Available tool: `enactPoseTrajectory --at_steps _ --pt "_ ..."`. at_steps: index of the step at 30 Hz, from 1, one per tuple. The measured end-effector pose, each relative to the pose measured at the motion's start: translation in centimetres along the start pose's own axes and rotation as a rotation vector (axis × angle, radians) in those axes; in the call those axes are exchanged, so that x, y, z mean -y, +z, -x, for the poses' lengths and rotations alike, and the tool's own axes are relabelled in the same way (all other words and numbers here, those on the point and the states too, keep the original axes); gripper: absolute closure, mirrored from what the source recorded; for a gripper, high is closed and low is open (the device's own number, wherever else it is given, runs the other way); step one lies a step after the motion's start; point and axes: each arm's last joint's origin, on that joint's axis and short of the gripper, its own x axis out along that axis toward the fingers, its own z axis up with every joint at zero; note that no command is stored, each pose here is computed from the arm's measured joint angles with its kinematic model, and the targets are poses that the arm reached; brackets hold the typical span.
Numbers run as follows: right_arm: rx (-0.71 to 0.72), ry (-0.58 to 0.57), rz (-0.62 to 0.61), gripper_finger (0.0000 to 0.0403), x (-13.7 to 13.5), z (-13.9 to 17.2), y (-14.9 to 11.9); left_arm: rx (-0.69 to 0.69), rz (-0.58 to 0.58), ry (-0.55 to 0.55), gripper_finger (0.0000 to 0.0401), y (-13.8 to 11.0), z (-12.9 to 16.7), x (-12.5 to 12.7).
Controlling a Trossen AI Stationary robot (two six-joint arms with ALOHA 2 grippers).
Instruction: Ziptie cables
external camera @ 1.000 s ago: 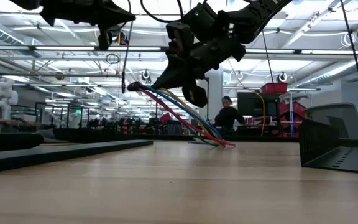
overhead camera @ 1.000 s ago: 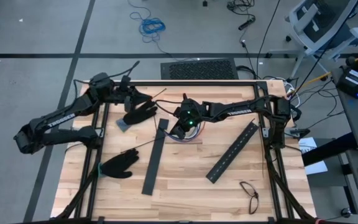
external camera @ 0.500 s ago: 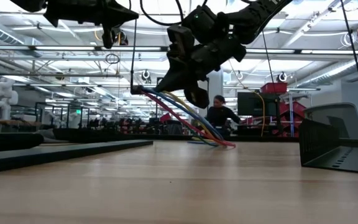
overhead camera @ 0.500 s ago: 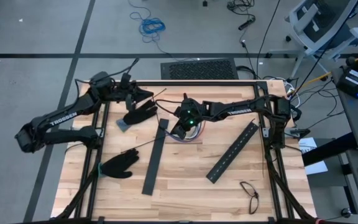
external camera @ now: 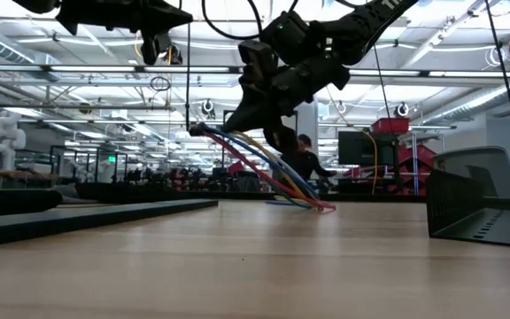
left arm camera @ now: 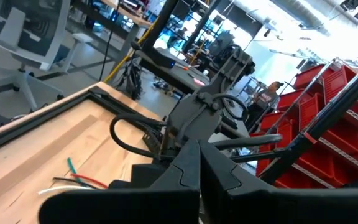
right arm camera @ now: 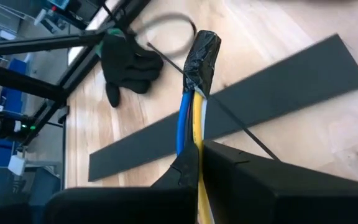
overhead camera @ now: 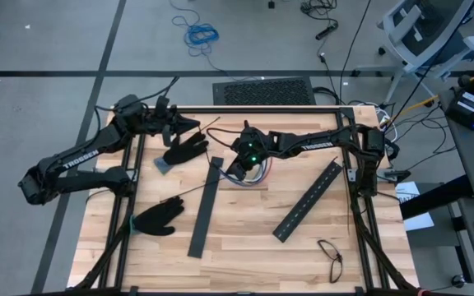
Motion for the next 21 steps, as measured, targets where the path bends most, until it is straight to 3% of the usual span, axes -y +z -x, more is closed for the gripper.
enactPoseTrajectory --at_steps 11,21 --pt "0.034 0.030 -0.020 0.0403 -0.28 -0.01 0.36 0.016 -0.040 0.071 0.0401 -0.08 -0.01 -0.34" --pt "0.034 0.031 -0.019 0.0403 -0.29 -0.01 0.35 0.039 -0.048 0.060 0.0401 0.16 -0.02 -0.20"
